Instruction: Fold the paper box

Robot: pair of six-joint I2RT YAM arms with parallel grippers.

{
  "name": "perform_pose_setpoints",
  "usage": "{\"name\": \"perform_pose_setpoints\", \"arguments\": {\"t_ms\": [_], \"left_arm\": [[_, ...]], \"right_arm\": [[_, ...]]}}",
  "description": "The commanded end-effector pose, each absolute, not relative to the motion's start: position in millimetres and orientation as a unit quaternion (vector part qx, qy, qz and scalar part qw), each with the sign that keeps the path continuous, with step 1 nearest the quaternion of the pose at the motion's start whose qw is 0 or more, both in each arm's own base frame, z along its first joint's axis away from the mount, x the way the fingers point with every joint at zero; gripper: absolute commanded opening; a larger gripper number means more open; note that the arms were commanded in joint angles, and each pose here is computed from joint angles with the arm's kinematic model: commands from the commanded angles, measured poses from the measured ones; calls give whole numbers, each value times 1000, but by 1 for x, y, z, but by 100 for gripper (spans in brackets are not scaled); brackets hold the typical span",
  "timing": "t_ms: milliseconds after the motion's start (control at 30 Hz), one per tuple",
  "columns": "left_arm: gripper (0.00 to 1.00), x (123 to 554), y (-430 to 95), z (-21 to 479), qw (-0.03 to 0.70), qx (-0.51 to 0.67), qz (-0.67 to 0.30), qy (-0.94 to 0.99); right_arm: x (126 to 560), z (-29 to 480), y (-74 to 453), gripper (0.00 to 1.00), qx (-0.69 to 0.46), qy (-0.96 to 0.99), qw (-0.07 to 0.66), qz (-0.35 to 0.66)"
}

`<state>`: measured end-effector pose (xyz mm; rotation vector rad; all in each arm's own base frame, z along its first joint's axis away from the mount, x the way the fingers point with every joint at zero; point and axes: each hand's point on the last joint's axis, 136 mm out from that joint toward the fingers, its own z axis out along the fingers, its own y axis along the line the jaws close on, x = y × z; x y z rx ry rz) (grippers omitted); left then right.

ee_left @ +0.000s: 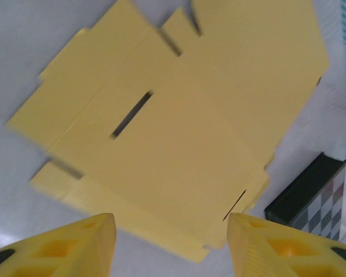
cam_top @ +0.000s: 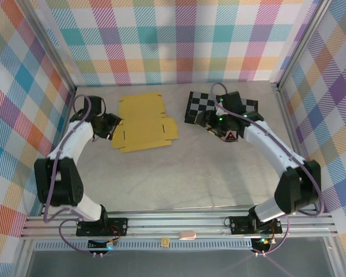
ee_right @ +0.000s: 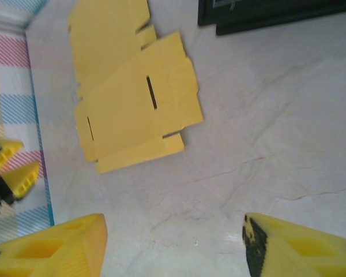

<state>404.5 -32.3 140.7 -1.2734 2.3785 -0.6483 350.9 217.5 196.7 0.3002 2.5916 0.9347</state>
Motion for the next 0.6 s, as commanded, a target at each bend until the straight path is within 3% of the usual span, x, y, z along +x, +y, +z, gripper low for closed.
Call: {"name": "perform_pose_setpoints", "arguments": {"t_ms": [0,267,567], "left_arm": [[50,414,-31,119,147,-424,-208,869],[51,442,9,84,125,-409,-119,896],[57,480,21,68,157,-384,-137,900]], "right_arm": [[350,182,247,61,111,916,141,358],[357,138,308,59,173,894,86,405],[344,100,357,60,250,866,53,430]]}}
